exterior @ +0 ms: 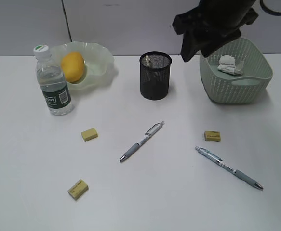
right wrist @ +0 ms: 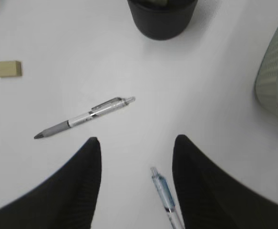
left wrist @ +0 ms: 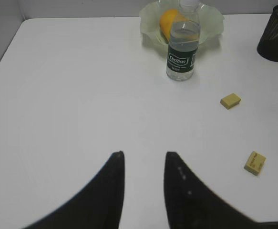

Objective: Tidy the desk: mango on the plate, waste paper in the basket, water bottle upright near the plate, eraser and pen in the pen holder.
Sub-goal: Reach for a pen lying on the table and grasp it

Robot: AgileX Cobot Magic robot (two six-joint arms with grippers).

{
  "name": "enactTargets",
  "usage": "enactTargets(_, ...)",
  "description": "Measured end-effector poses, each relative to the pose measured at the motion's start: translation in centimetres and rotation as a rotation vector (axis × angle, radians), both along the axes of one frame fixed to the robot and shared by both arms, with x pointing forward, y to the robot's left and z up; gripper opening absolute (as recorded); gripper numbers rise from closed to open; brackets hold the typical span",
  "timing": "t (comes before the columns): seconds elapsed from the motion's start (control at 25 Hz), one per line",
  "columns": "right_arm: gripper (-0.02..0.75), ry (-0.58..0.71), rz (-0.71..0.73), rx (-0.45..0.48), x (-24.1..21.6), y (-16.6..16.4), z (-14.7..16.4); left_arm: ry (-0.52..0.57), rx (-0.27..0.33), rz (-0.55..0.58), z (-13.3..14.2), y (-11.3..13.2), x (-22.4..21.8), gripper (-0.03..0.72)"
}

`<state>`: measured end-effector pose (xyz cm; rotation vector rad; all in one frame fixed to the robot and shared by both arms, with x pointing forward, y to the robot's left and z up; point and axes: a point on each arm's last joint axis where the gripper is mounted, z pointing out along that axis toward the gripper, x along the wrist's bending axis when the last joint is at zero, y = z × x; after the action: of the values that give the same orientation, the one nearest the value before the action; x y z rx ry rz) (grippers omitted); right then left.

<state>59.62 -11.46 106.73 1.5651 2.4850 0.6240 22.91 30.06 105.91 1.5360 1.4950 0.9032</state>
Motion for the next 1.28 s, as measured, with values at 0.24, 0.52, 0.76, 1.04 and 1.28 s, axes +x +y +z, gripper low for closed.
enactTargets(0.24,0.389,0.119,-0.098,-0.022,-0.5,-3.7,1.4,0.0,-0.001,0.0,0.0,0.0,0.0,0.225)
enactTargets(0.52,0.386,0.127,-0.308,-0.061,1.7,-12.4,1.3,0.0,-0.002,-0.002,0.0,0.0,0.0,0.225)
enactTargets(0.76,0.386,0.098,-0.356,-0.176,0.4,-16.1,1.8,0.0,-0.002,-0.002,0.0,0.0,0.0,0.225)
enactTargets(1.04,0.386,0.136,-0.352,-0.14,-8.2,-16.3,2.4,0.0,-0.004,-0.003,0.0,0.0,0.0,0.227)
enactTargets(1.28,0.382,0.018,-0.357,-0.107,-18.1,-17.0,3.7,0.001,-0.014,-0.01,0.0,-0.1,0.0,0.23)
